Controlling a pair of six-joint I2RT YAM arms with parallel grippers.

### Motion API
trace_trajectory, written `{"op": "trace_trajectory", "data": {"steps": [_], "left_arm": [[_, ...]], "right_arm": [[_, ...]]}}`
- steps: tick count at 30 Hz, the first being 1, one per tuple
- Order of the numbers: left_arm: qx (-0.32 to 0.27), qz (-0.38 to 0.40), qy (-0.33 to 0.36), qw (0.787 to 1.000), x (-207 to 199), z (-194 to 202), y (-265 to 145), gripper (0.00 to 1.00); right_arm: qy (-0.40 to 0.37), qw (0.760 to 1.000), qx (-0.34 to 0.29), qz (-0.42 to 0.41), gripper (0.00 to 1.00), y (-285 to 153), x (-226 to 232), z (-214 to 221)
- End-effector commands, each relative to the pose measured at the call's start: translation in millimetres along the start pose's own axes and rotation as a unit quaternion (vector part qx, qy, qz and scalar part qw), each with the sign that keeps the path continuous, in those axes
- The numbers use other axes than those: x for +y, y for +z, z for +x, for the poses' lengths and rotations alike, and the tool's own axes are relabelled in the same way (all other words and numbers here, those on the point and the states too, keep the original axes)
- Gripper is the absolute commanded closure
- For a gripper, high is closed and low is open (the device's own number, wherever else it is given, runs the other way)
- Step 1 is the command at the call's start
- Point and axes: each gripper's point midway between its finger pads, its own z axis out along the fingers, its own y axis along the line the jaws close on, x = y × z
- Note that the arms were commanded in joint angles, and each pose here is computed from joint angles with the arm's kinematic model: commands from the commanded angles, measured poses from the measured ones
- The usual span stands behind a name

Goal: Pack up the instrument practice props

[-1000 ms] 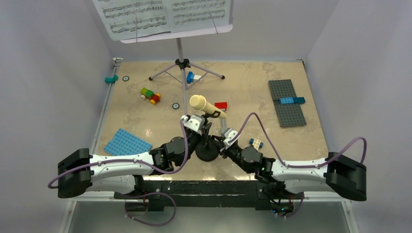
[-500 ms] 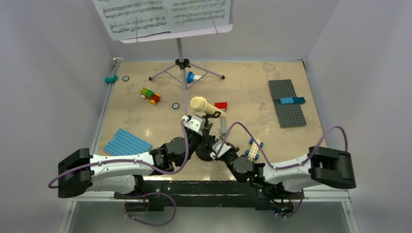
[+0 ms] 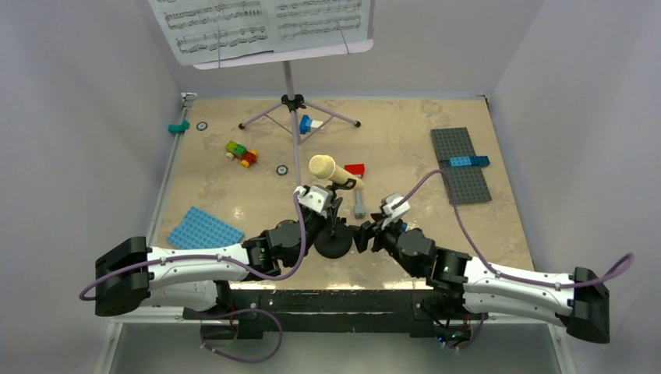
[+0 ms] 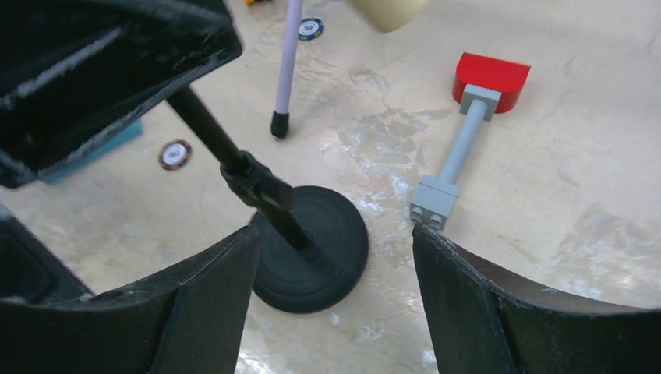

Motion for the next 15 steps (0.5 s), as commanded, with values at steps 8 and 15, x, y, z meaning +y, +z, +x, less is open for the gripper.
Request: {"op": "trace_trajectory", "data": {"steps": [8, 15], "left_arm": [[0.009, 0.060, -0.003, 0.998, -23.4, 10.7, -8.2, 1.00], [-0.014, 0.060, 0.003, 0.998, -24.5, 3.7, -9.0, 1.00]], "right_arm": [[0.277, 0.945, 0.112, -0.136, 0.26, -2.2, 44.8, -13.2], [0.413, 0.885, 0.161, -0.143, 0.25, 2.2, 49.8, -9.3]]}}
